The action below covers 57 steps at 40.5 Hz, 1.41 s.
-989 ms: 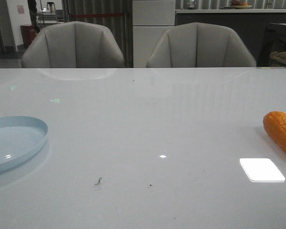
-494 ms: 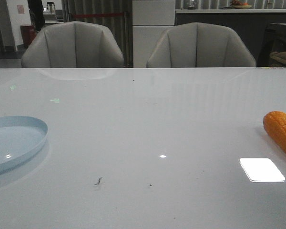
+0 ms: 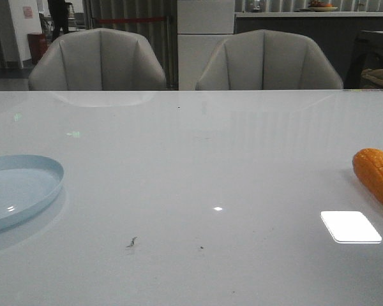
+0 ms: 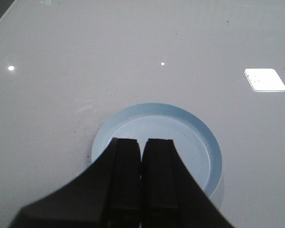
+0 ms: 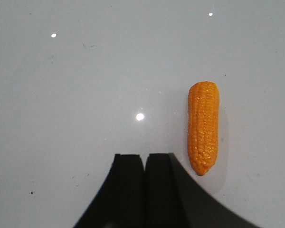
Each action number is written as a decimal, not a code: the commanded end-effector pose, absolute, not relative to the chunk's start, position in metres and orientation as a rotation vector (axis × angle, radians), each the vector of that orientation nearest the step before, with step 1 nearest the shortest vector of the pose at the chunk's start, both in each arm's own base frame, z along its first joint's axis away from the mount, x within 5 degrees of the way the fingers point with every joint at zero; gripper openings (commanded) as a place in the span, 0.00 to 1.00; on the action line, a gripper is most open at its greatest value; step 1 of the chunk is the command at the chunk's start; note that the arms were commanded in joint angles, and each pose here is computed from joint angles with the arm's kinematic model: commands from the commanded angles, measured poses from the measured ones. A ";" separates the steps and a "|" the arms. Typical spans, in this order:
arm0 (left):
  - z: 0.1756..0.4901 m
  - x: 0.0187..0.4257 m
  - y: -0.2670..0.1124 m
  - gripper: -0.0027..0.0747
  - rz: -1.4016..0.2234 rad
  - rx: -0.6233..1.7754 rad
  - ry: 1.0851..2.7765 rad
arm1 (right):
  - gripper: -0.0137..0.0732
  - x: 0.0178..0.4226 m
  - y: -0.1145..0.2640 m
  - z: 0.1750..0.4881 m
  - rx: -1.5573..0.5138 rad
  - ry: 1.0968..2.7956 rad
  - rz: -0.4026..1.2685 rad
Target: Place corn on plate with both arms
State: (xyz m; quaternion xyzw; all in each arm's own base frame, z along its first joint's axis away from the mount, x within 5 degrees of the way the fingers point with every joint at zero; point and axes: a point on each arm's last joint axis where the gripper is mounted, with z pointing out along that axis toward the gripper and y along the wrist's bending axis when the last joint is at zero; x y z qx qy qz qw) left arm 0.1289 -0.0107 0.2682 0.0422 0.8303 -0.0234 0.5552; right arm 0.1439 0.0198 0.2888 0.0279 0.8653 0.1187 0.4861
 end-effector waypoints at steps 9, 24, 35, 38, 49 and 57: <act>0.285 0.134 -0.011 0.39 -0.061 0.078 1.838 | 0.61 0.148 0.020 0.301 0.083 2.025 0.296; 0.283 0.135 -0.011 0.65 -0.093 0.047 1.855 | 0.65 0.148 0.020 0.300 0.080 2.039 0.299; 0.276 0.164 -0.012 0.65 -0.255 -0.187 2.000 | 0.65 0.148 0.020 0.300 0.080 2.038 0.298; 0.271 0.179 -0.005 0.65 -0.236 -0.263 2.045 | 0.65 0.148 0.020 0.300 0.080 2.038 0.298; 0.264 0.249 0.023 0.65 -0.166 -0.388 2.243 | 0.65 0.148 0.020 0.300 0.080 2.039 0.299; 0.246 0.303 0.028 0.64 -0.153 -0.332 2.538 | 0.65 0.148 0.020 0.300 0.080 2.039 0.299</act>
